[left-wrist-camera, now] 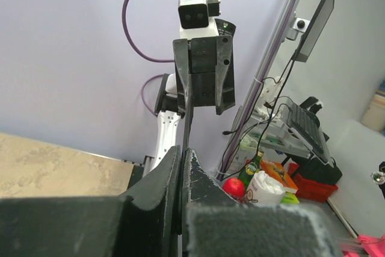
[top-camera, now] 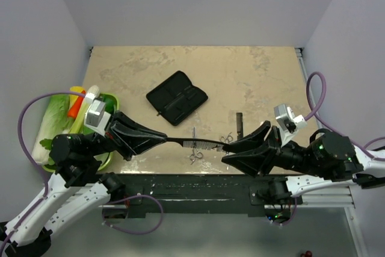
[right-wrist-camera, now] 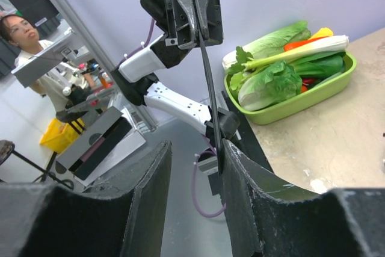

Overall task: Sort the hair-cutting tools
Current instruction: Pick up the comb at the center of the board.

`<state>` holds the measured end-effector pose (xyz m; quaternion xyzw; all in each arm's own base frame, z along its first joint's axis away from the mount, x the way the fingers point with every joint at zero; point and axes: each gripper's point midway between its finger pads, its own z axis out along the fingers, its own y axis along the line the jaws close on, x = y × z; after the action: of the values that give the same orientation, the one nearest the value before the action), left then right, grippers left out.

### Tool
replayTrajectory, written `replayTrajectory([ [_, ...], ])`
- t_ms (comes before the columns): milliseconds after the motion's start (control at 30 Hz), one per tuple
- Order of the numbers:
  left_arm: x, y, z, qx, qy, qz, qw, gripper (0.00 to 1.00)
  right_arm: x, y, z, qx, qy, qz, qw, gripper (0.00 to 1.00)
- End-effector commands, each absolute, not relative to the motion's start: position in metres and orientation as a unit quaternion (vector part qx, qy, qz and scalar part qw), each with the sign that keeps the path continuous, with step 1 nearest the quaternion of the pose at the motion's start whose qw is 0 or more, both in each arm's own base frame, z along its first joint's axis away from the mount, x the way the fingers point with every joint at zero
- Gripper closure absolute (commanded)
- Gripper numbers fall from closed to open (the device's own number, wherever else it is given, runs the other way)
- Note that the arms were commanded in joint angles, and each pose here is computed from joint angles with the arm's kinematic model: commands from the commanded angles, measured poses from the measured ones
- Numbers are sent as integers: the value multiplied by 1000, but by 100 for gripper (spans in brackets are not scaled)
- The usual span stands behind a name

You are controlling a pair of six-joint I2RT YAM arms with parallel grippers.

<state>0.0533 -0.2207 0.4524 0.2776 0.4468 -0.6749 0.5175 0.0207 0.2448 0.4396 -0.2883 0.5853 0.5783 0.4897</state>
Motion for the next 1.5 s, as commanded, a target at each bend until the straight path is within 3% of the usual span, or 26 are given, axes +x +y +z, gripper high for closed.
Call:
replayTrajectory([
  [0, 52, -216, 457, 274, 438, -672, 530, 100, 19, 238, 462, -282, 560, 596, 501, 60],
  [267, 52, -216, 456, 272, 439, -672, 530, 100, 16, 249, 459, -295, 561, 591, 499, 66],
  [467, 53, -217, 451, 272, 444, -673, 525, 100, 17, 251, 463, -296, 553, 591, 507, 79],
  [833, 54, -217, 443, 266, 450, -674, 522, 100, 16, 248, 469, -297, 541, 598, 512, 75],
  [933, 53, -216, 444, 266, 449, -674, 523, 100, 14, 250, 468, -301, 541, 597, 511, 82],
  [1033, 53, -216, 444, 266, 449, -674, 523, 100, 16, 251, 467, -301, 543, 593, 513, 99],
  [1200, 56, -218, 441, 261, 458, -674, 518, 100, 18, 251, 464, -298, 546, 589, 517, 100],
  [1267, 62, -220, 433, 254, 472, -669, 515, 89, 22, 251, 461, -295, 554, 580, 519, 100],
  [1333, 74, -223, 422, 241, 499, -650, 519, 67, 26, 252, 456, -294, 568, 566, 520, 100],
  [1367, 85, -223, 417, 221, 515, -638, 529, 47, 33, 248, 451, -287, 583, 551, 523, 100],
  [1400, 96, -224, 402, 206, 548, -619, 524, 39, 35, 246, 448, -285, 590, 544, 524, 100],
  [1467, 121, -219, 391, 167, 584, -577, 546, 13, 46, 235, 442, -265, 610, 526, 530, 100],
])
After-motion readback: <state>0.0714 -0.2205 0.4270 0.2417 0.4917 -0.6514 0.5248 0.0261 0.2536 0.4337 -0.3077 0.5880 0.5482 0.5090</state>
